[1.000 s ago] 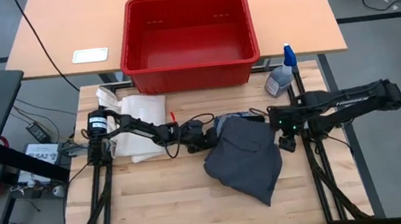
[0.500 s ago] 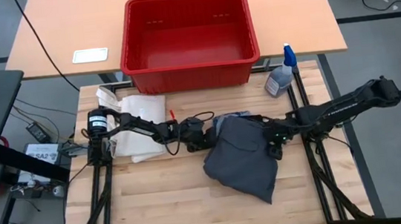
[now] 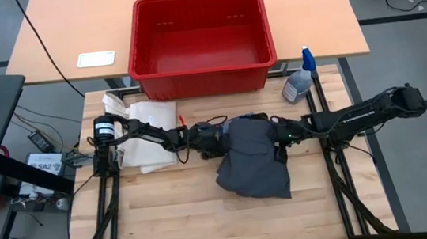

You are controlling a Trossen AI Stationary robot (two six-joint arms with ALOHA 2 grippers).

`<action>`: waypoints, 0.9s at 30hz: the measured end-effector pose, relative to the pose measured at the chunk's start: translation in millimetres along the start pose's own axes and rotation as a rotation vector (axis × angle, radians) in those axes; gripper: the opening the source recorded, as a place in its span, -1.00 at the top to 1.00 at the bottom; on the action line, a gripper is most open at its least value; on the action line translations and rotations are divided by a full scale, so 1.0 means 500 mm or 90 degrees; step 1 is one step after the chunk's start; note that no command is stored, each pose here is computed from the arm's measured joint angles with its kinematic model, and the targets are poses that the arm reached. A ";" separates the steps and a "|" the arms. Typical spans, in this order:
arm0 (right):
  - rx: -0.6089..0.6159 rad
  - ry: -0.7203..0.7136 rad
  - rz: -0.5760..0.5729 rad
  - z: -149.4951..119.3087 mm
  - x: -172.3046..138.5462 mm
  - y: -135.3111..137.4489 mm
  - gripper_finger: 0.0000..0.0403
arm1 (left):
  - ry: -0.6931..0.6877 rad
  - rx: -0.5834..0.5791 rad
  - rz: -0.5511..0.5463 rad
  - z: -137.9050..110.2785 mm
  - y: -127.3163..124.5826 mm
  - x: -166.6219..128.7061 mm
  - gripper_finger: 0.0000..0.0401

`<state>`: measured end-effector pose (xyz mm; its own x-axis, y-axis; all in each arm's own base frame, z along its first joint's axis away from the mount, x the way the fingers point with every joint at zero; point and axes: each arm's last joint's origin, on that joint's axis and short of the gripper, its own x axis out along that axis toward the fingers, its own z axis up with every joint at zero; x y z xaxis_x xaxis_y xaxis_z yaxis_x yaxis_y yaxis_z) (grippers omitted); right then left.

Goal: Sort clothes
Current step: Put the stacked clothes into the red bin

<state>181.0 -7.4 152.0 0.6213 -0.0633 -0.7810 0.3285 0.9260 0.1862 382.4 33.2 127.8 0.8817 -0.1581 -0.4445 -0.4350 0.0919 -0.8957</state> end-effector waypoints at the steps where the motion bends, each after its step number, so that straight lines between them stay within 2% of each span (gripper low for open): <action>1: 0.008 0.008 -0.005 -0.001 -0.002 -0.004 -0.18 | -0.006 0.005 -0.014 0.000 -0.004 0.000 -0.48; 10: 0.068 0.064 0.006 -0.010 -0.006 -0.023 -0.18 | -0.082 0.079 -0.087 0.025 -0.029 -0.007 -0.48; 12: 0.083 0.069 0.006 -0.011 -0.006 -0.027 -0.18 | -0.073 0.087 -0.101 0.026 -0.032 -0.008 -0.48; 17: 0.094 0.079 0.010 -0.011 -0.006 -0.033 -0.18 | 0.012 0.103 -0.115 0.014 -0.034 -0.006 -0.48; 19: 0.095 0.079 0.009 -0.011 -0.007 -0.035 -0.18 | 0.031 0.103 -0.100 0.007 -0.031 -0.004 -0.48; 24: 0.105 0.074 0.007 -0.007 -0.007 -0.040 -0.18 | 0.056 0.065 0.030 0.000 0.008 -0.002 -0.51; 27: 0.109 0.074 0.008 -0.007 -0.007 -0.042 -0.18 | 0.070 0.084 0.045 0.005 0.015 -0.005 -0.58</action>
<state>169.4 -25.5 148.8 0.5430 0.0009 -0.8397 0.4437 0.8487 0.2879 377.5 36.9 122.4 0.8213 -0.2518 -0.5118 -0.4614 0.2343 -0.8557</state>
